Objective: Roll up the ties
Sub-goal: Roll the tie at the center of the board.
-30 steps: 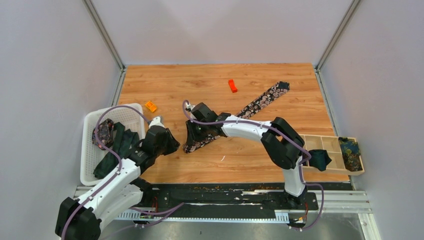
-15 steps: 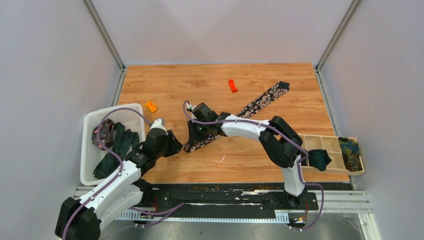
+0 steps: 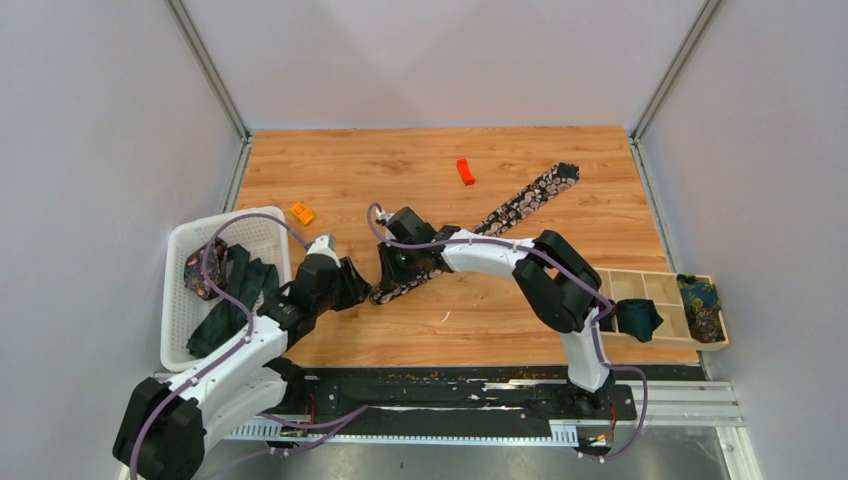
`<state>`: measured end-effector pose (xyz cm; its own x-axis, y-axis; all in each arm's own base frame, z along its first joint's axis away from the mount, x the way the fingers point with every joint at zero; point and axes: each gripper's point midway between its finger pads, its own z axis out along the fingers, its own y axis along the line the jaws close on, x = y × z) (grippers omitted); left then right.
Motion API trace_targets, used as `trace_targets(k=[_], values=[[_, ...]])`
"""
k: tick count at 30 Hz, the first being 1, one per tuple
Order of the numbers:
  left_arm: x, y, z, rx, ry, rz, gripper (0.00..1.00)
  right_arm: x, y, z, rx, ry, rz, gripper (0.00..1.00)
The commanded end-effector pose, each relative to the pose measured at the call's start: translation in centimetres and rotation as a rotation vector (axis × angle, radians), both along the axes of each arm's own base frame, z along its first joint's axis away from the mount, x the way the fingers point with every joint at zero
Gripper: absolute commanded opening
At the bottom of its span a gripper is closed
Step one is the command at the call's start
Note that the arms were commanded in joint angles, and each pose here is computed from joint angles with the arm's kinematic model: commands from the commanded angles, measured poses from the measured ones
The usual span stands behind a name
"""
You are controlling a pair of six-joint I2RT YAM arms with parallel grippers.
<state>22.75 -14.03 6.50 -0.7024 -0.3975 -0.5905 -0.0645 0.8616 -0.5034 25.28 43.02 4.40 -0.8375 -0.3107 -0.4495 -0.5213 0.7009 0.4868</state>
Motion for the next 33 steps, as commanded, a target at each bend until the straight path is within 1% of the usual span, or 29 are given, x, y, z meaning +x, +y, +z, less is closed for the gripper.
trace_targets(k=[1, 4, 10, 12, 17, 22, 29, 33], values=[[1.2, -0.5, 0.7, -0.015, -0.053, -0.008, 0.52, 0.6, -0.2, -0.6, 0.004, -0.015, -0.002, 0.14], [1.7, 0.0, 0.7, 0.02, -0.051, 0.006, 0.53, 0.5, -0.4, -0.8, 0.005, -0.011, -0.004, 0.14], [3.1, 0.7, 0.7, 0.107, -0.024, 0.006, 0.51, 0.5, -0.5, -0.7, 0.005, -0.016, -0.001, 0.14], [3.5, 1.1, 0.6, 0.141, -0.014, 0.005, 0.5, 0.8, -0.4, 0.5, 0.017, -0.035, 0.0, 0.15], [4.4, 1.9, 0.0, 0.225, 0.023, 0.0, 0.48, 1.0, 0.2, 3.8, 0.062, -0.071, 0.017, 0.23], [5.5, 1.9, -0.7, 0.276, 0.065, -0.033, 0.45, -0.1, -0.1, 5.6, 0.08, -0.08, 0.014, 0.25], [6.4, 0.9, -2.1, 0.31, 0.125, -0.109, 0.41, -3.6, -0.7, 4.4, 0.045, -0.069, 0.018, 0.25], [6.6, 0.2, -2.8, 0.309, 0.16, -0.158, 0.4, -5.1, -0.8, 2.4, 0.002, -0.068, 0.024, 0.24]])
